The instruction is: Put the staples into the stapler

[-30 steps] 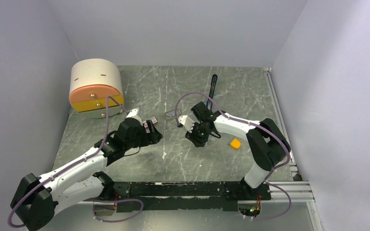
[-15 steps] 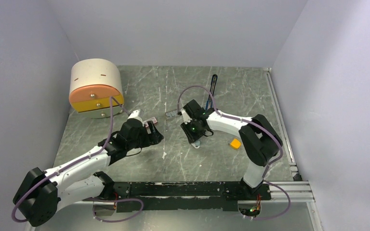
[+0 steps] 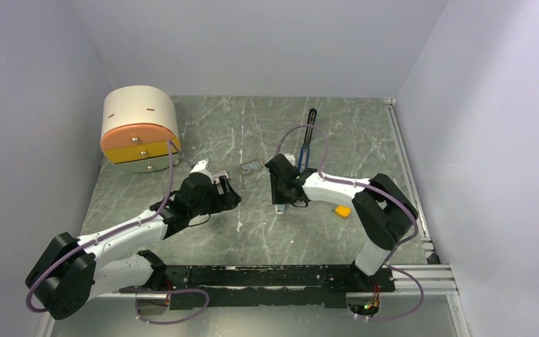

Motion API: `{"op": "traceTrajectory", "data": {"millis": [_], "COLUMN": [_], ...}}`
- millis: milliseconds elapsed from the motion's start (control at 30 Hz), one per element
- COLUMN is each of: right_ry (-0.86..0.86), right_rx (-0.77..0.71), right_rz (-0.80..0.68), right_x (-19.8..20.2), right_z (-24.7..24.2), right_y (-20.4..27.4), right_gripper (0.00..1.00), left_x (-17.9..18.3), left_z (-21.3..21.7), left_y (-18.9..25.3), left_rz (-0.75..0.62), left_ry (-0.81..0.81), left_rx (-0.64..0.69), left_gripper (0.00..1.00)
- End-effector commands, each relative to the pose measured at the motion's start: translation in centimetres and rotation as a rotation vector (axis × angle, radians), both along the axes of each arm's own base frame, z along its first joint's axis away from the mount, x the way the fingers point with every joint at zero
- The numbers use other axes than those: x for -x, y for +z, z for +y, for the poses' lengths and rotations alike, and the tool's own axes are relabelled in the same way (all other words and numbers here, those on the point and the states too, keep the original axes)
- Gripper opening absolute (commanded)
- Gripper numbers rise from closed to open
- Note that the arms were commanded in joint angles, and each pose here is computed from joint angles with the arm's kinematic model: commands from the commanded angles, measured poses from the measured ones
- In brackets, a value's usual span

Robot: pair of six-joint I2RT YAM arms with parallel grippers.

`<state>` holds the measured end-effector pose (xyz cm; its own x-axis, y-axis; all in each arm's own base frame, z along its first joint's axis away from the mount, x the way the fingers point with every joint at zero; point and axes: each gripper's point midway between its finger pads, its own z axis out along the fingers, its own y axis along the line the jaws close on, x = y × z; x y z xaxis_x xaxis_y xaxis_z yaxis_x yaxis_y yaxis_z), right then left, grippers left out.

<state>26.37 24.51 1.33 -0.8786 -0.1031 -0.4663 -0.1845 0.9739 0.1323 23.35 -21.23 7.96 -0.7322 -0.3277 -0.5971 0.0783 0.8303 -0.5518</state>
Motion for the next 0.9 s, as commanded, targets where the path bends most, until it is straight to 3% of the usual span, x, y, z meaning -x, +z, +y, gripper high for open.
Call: {"op": "traceTrajectory", "data": {"millis": [0,133,333,600,867], "right_ry": [-0.071,-0.040,-0.021,0.031,0.033], "right_rx": [0.007,-0.027,-0.019,-0.034,-0.024], "right_rz": [0.012,-0.007,-0.005,0.001,-0.077], "right_x": [0.5,0.8,2.1,4.3,2.3], "right_z": [-0.9,-0.6,-1.5,-1.8,-0.4], "right_y": [-2.0,-0.6,0.6,1.0,1.5], "right_gripper": [0.41,0.59,0.61,0.52,0.40], "left_x": [-1.1,-1.3,-0.6,-0.2,0.3], "left_z": [-1.1,-1.8,-2.9,-3.4,-4.3], "left_y": [0.9,0.5,-1.2,-2.0,-2.8], "left_rz": [-0.072,-0.087,-0.060,-0.061,-0.035], "left_ry": [-0.035,-0.064,-0.108,-0.122,-0.161], "left_rx": [0.022,0.037,0.084,0.132,0.169], "left_gripper": [0.82,0.82,0.82,0.81,0.81]}}
